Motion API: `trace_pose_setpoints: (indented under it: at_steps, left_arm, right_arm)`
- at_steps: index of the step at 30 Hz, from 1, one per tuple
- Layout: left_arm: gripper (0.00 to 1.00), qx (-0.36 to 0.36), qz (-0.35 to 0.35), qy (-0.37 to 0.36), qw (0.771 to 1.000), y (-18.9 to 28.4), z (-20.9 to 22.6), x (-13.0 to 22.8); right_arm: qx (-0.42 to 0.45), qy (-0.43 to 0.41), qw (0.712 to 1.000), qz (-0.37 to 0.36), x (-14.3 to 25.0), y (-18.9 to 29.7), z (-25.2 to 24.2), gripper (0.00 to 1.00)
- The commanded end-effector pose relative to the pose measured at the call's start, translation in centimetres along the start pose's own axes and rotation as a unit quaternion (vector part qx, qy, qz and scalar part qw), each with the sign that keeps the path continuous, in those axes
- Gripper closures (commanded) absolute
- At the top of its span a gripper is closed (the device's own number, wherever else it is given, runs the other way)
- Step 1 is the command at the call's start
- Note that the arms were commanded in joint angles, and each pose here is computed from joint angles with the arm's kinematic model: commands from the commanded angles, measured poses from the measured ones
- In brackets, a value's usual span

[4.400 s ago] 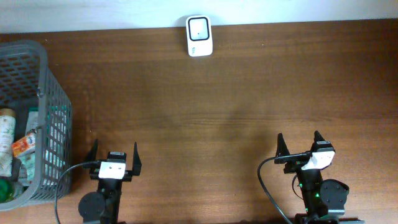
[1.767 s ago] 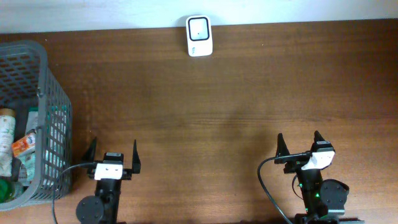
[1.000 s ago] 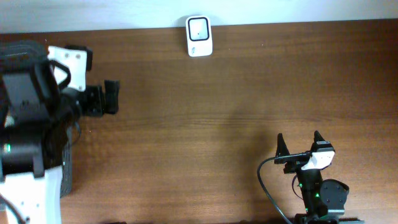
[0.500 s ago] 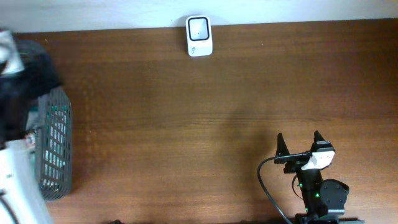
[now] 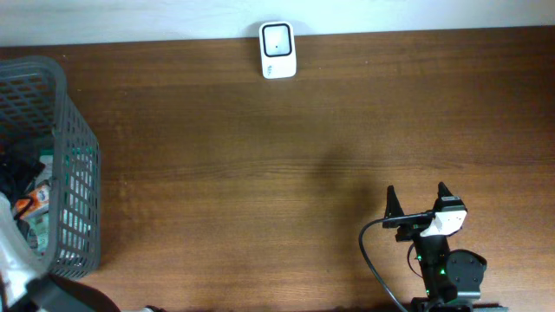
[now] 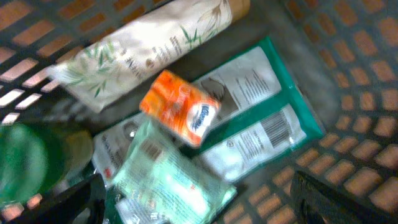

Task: Scan the item barcode
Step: 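Reach the left gripper into the basket and grasp the orange box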

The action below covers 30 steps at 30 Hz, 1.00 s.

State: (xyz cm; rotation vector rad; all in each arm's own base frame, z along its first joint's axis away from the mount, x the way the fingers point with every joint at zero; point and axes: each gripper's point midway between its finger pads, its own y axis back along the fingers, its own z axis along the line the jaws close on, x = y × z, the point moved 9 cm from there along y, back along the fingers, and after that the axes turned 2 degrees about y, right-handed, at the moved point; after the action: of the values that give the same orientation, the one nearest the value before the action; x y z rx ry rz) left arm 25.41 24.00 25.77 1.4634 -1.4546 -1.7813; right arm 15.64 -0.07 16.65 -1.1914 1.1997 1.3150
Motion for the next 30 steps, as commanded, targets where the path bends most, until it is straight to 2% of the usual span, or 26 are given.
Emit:
trace_pose_setpoints:
  at_steps: [1, 4, 5, 6, 7, 12, 16, 17, 18, 19, 20, 26, 30]
  left_arm:
    - [0.1, -0.033, 0.02, -0.051, 0.998, -4.0, 0.2, -0.2]
    - [0.16, -0.034, 0.035, -0.116, 0.992, -7.5, -0.2, -0.4]
    - [0.25, -0.035, 0.042, -0.136, 0.989, -8.5, -0.2, -0.3]
    - [0.29, -0.036, 0.048, -0.145, 0.988, -9.2, -0.2, -0.1]
    - [0.39, -0.038, 0.057, -0.146, 0.987, -9.9, -0.2, 0.1]
    - [0.42, -0.047, 0.047, -0.146, 0.987, -11.8, -0.3, -0.2]
    - [0.41, -0.045, 0.065, -0.148, 0.986, -13.6, -0.4, 0.4]
    - [0.45, -0.047, 0.075, -0.149, 0.985, -14.2, -0.3, 0.7]
    - [0.56, -0.048, 0.081, -0.149, 0.984, -14.4, -0.3, 0.9]
    - [0.63, -0.049, 0.083, -0.15, 0.984, -14.6, -0.2, 1.0]
    - [0.65, -0.048, 0.081, -0.149, 0.984, -14.7, -0.2, 1.0]
    - [0.6, -0.048, 0.079, -0.149, 0.984, -14.7, -0.3, 1.0]
    - [0.53, -0.018, 0.053, -0.149, 0.987, -12.3, -1.7, -1.4]
  right_arm:
    - [-0.001, 0.003, 1.0, 0.002, 0.2, 0.0, 0.0, 0.02]
    - [-0.001, 0.003, 1.0, 0.002, 0.2, 0.0, 0.0, 0.02]
    - [-0.001, 0.003, 1.0, 0.002, 0.2, 0.0, 0.0, 0.02]
    - [-0.001, 0.003, 1.0, 0.002, 0.2, 0.0, 0.0, 0.02]
    - [-0.001, 0.003, 1.0, 0.002, 0.2, 0.0, 0.0, 0.02]
    - [-0.001, 0.003, 1.0, 0.002, 0.2, 0.0, 0.0, 0.02]
    - [-0.001, 0.003, 1.0, 0.002, 0.2, 0.0, 0.0, 0.01]
    - [-0.001, 0.003, 1.0, 0.002, 0.2, 0.0, 0.0, 0.02]
    - [-0.001, 0.003, 1.0, 0.002, 0.2, 0.0, 0.0, 0.02]
    - [-0.001, 0.003, 1.0, 0.002, 0.2, 0.0, 0.0, 0.02]
    - [-0.001, 0.003, 1.0, 0.002, 0.2, 0.0, 0.0, 0.02]
    - [-0.001, 0.003, 1.0, 0.002, 0.2, 0.0, 0.0, 0.01]
    - [-0.001, 0.003, 1.0, 0.002, 0.2, 0.0, 0.0, 0.02]
